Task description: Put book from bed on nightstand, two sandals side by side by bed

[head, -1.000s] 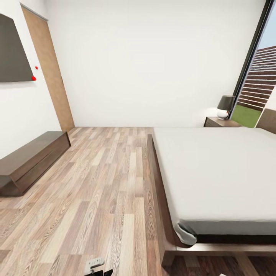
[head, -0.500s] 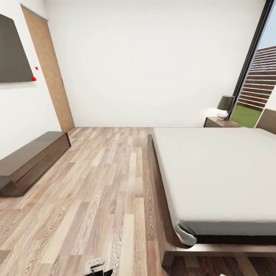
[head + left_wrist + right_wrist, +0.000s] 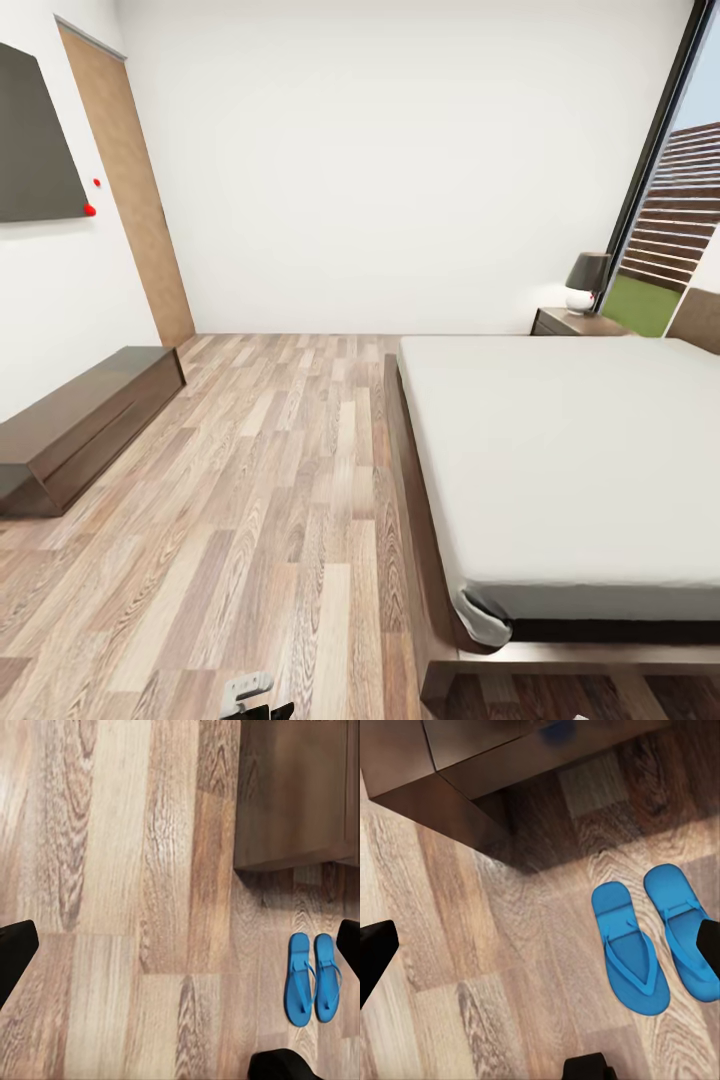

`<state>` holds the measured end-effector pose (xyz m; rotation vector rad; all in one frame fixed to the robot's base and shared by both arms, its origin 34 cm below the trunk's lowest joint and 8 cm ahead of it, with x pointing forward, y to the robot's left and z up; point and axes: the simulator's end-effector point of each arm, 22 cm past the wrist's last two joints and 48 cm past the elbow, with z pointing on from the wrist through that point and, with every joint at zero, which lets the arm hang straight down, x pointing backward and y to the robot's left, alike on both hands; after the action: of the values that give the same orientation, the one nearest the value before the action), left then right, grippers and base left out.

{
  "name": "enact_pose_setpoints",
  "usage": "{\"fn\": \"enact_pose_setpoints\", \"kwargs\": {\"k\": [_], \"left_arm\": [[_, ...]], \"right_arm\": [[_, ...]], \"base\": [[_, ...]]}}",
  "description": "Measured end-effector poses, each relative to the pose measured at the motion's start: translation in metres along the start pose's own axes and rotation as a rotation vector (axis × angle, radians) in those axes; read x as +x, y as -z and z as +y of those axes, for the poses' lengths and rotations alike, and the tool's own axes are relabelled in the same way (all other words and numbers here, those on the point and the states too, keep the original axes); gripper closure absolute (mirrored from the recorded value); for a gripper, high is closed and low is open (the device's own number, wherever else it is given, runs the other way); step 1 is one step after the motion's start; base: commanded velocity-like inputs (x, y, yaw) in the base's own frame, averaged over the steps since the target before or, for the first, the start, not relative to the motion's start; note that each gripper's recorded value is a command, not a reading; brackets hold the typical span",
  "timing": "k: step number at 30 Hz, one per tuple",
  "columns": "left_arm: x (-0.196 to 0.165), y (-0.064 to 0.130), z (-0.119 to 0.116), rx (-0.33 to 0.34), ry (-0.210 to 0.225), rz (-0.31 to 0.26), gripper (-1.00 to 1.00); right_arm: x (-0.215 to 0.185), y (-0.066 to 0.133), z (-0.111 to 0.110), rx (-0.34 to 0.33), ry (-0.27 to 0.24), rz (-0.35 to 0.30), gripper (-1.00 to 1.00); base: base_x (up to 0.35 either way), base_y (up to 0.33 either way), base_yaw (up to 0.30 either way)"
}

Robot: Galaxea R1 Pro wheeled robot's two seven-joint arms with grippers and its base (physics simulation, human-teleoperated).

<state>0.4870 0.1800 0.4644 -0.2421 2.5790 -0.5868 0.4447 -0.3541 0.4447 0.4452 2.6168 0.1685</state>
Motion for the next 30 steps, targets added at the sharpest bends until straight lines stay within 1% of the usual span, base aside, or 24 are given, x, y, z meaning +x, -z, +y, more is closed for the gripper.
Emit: {"fn": "enact_pose_setpoints", "kwargs": {"k": [30], "left_arm": [[-0.025,0.040,-0.024,0.000,0.000,0.001,-1.00]], "right_arm": [[-0.025,0.045,0.012,-0.005,0.001,0.001,-1.00]], "base": [[0.000,0.000,0.000]]}}
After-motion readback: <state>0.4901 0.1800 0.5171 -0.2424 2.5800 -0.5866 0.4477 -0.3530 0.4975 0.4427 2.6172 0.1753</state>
